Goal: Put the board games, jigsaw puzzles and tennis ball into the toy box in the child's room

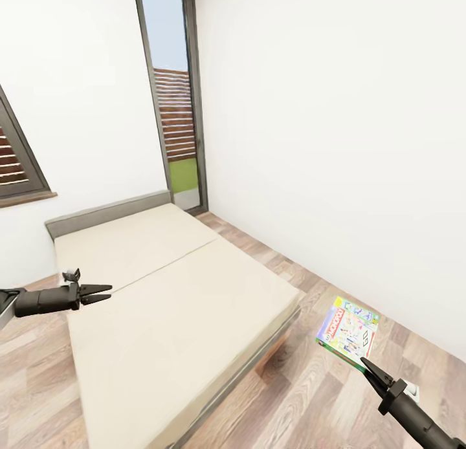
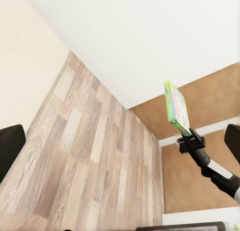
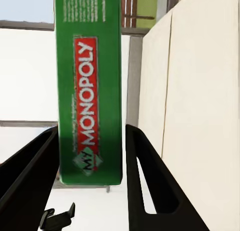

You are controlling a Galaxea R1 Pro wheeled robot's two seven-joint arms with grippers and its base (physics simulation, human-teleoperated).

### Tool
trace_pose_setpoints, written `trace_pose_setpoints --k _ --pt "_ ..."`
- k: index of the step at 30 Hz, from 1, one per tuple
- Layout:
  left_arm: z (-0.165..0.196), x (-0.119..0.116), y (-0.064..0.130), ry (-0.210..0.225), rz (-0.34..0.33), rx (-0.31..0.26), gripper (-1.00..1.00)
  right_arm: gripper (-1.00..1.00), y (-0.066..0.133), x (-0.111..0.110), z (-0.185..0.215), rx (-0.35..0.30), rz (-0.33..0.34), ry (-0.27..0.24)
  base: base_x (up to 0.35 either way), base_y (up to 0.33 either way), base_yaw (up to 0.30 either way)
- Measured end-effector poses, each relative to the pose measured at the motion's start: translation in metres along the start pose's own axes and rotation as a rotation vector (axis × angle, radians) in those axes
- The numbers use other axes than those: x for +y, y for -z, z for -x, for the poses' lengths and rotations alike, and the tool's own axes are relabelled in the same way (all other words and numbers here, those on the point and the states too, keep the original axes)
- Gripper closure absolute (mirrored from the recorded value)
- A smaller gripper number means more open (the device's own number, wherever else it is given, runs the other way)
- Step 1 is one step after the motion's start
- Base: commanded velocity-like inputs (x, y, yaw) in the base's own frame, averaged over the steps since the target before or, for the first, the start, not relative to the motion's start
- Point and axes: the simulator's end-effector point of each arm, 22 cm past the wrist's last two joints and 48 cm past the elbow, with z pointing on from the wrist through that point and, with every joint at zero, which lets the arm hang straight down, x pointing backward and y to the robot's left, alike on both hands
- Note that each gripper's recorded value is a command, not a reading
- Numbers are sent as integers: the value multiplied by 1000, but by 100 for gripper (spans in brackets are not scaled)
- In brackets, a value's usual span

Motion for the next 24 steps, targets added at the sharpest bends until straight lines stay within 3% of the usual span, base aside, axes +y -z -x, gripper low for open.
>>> trace_pose_setpoints --k 24 --pt "7 -28 14 -18 -4 -9 -100 100 7 28 -2 -2 20 10 0 0 -263"
